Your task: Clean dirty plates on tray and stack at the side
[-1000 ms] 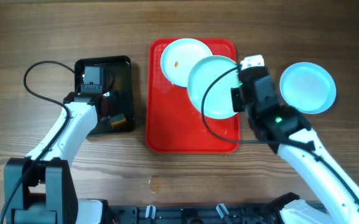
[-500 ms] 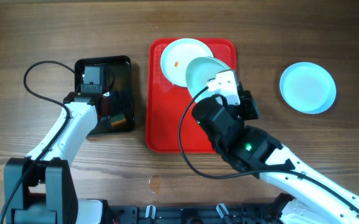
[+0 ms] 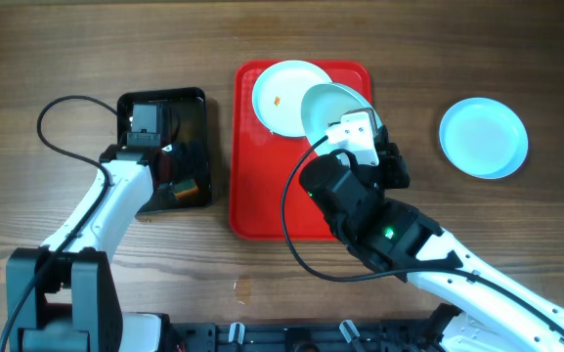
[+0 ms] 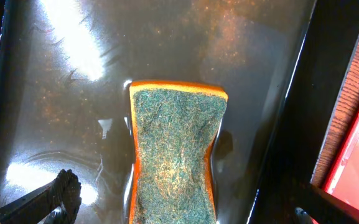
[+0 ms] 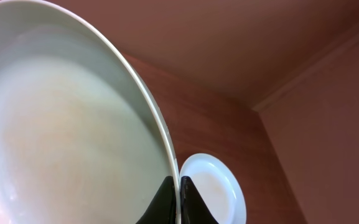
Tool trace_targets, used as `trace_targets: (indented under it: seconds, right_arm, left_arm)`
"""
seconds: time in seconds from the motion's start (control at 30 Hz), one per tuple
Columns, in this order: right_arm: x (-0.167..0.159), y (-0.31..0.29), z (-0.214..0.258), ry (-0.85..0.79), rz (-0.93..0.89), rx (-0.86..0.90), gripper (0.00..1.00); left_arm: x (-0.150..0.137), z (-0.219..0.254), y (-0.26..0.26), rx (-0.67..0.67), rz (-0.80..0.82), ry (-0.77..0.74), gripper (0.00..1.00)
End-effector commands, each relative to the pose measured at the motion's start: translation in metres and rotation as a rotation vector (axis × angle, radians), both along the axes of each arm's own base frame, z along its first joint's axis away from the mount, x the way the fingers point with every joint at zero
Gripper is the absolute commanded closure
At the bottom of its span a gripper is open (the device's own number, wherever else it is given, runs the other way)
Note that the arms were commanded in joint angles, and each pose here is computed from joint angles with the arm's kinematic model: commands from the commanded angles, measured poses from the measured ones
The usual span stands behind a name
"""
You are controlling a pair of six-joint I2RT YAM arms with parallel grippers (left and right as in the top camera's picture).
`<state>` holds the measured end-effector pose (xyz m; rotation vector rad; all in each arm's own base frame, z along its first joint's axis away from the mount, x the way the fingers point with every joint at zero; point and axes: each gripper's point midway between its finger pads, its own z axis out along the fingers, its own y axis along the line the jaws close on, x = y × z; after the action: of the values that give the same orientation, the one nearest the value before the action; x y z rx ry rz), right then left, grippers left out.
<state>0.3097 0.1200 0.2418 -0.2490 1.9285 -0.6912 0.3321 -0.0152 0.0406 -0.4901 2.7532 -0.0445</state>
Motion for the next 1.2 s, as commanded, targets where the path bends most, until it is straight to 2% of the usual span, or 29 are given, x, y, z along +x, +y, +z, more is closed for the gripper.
trace_targets:
  seconds: [0.0, 0.37, 0.8, 0.9, 1.0, 1.17]
  right_arm:
    - [-0.002, -0.005, 0.011, -0.039, -0.024, 0.0, 0.96]
    - [-0.002, -0.009, 0.016, -0.046, -0.033, -0.051, 0.96]
    - [-0.001, -0.006, 0.014, -0.049, -0.028, -0.011, 0.96]
    - [0.0, 0.002, 0.0, -0.007, 0.006, 0.093, 0.96]
    - [0.0, 0.009, -0.033, 0.119, 0.027, 0.313, 0.96]
    - [0.004, -0.019, -0.066, 0.242, -0.13, 0.613, 0.96]
  left_arm:
    - [0.0, 0.0, 0.0, 0.0, -0.009, 0.002, 0.0]
    - [0.0, 0.0, 0.001, 0.0, -0.009, 0.002, 0.0]
    - [0.0, 0.0, 0.0, 0.0, -0.009, 0.002, 0.0]
    - [0.0, 0.0, 0.0, 0.0, -0.009, 0.002, 0.0]
    - [0.0, 0.0, 0.001, 0.0, -0.009, 0.002, 0.0]
    - [0.0, 0.0, 0.0, 0.0, -0.009, 0.002, 0.0]
